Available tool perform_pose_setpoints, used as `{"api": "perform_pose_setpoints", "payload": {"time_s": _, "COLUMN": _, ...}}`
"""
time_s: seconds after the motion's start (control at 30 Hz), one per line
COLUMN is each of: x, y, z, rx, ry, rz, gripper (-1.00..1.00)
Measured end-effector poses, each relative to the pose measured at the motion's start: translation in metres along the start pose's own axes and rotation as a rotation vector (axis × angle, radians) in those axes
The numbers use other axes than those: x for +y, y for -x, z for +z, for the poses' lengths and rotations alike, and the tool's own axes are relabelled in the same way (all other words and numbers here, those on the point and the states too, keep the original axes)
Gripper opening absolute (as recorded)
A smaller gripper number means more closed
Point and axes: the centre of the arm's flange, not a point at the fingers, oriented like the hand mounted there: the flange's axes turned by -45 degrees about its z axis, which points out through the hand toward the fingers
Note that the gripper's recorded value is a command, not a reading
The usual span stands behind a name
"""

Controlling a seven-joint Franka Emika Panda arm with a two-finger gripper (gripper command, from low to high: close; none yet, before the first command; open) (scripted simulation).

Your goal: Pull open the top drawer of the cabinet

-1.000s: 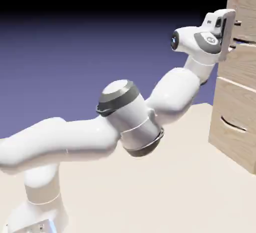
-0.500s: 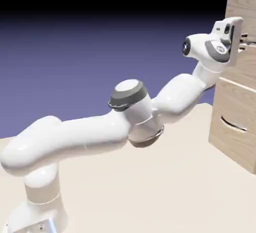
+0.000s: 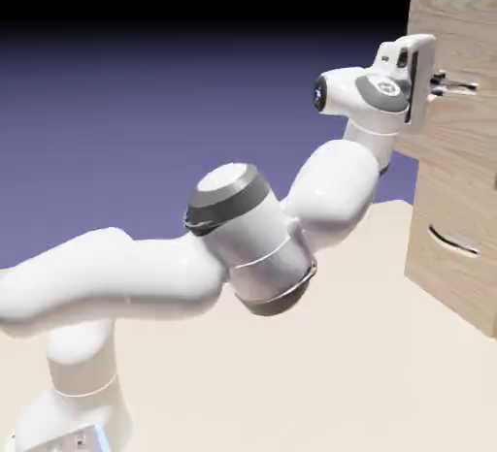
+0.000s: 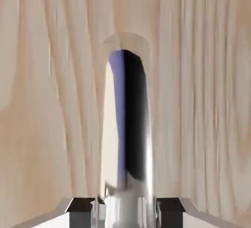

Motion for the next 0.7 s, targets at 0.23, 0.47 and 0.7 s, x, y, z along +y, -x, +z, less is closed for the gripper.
{"api": "perform_pose_setpoints", "payload": {"time_s": 0.23, "x": 0.0, "y": 0.0, "z": -0.065, "rx": 0.0, "ry": 0.0, "rz": 0.0, "gripper": -1.0}}
{"api": "perform_pose_setpoints", "payload": {"time_s": 0.47, "x": 0.0, "y": 0.0, "z": -0.142, "rx": 0.0, "ry": -0.001, "rz": 0.0, "gripper": -1.0}}
{"api": "perform_pose_setpoints", "payload": {"time_s": 0.7, "x": 0.0, "y": 0.0, "z": -0.193, "rx": 0.0, "ry": 0.002, "rz": 0.0, "gripper": 1.0}}
